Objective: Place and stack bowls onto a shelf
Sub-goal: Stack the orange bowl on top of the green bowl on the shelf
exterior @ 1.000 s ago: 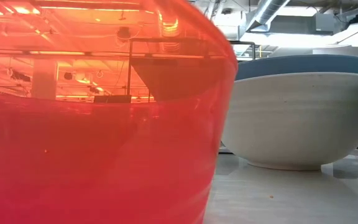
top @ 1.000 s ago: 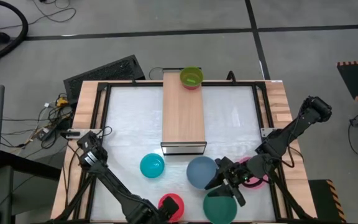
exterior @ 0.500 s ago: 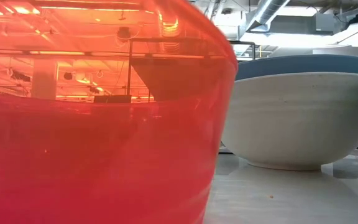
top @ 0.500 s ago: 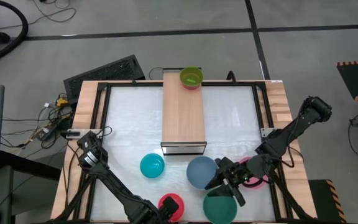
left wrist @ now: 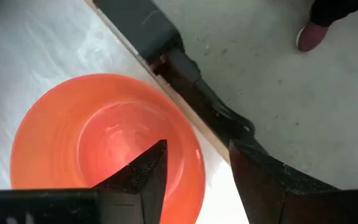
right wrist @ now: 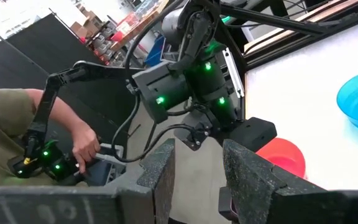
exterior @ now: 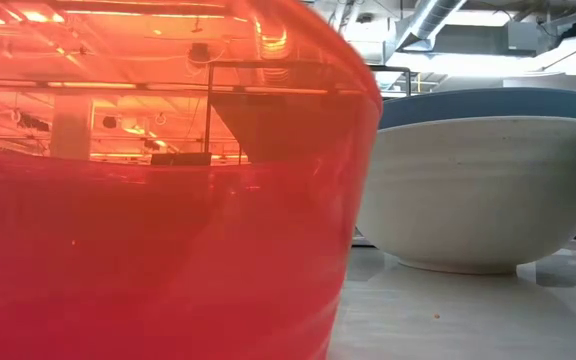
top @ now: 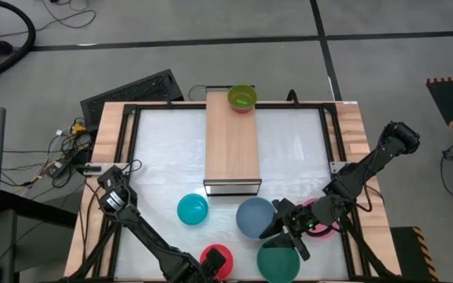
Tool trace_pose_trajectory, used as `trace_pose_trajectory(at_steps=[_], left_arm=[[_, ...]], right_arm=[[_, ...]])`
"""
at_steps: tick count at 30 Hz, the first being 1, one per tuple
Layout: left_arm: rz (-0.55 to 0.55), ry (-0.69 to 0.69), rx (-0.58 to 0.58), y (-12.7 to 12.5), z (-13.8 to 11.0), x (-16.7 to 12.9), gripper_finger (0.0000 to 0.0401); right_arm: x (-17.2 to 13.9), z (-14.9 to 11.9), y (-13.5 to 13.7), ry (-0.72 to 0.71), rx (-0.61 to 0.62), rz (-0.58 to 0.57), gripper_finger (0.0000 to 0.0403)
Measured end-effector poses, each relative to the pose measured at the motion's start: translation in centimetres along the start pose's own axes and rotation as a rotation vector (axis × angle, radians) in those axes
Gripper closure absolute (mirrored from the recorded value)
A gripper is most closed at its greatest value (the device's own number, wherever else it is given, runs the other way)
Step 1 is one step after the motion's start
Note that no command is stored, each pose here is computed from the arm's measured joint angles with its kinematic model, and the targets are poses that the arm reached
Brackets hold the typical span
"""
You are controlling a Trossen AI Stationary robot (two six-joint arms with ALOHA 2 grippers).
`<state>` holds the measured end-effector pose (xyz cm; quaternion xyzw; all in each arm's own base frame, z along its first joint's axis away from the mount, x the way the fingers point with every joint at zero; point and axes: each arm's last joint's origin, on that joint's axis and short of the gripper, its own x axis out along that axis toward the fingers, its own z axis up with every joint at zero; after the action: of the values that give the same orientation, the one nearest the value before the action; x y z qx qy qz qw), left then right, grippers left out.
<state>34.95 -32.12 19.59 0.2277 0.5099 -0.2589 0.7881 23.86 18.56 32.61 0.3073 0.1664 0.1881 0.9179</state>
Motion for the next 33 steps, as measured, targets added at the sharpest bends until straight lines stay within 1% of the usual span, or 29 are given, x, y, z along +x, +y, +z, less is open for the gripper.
trace_pose_trajectory(at_steps=[2,6,11,12,18,24,28,33], left_arm=[[0.013,0.005,0.001,0.0,-0.1,0.0,0.0267],[0.018,0.007,0.003,0.1,-0.1,0.1,0.0321],[0.008,0.011,-0.032,0.4,-0.1,0.2,0.0387],[0.009,0.012,-0.036,0.4,-0.1,0.2,0.0394],[0.014,0.012,-0.054,0.4,-0.1,0.2,0.0401],[0.020,0.036,-0.144,0.6,-0.4,-0.1,0.0401],[0.049,0.039,-0.173,0.8,-0.4,-1.6,0.0401],[0.077,0.058,-0.240,1.3,-0.8,-3.4,0.0401]], right_arm=[[0.0,0.0,0.0,0.000,0.000,0.000,0.0242],[0.0,0.0,0.0,0.000,0.000,0.000,0.0242],[0.0,0.0,0.0,0.000,0.000,0.000,0.0242],[0.0,0.0,0.0,0.000,0.000,0.000,0.0242],[0.0,0.0,0.0,-0.004,0.003,-0.005,0.0242],[0.0,0.0,0.0,-0.005,0.003,-0.005,0.0242],[0.0,0.0,0.0,-0.006,0.003,-0.005,0.0242],[0.0,0.0,0.0,-0.006,0.000,-0.005,0.0242]])
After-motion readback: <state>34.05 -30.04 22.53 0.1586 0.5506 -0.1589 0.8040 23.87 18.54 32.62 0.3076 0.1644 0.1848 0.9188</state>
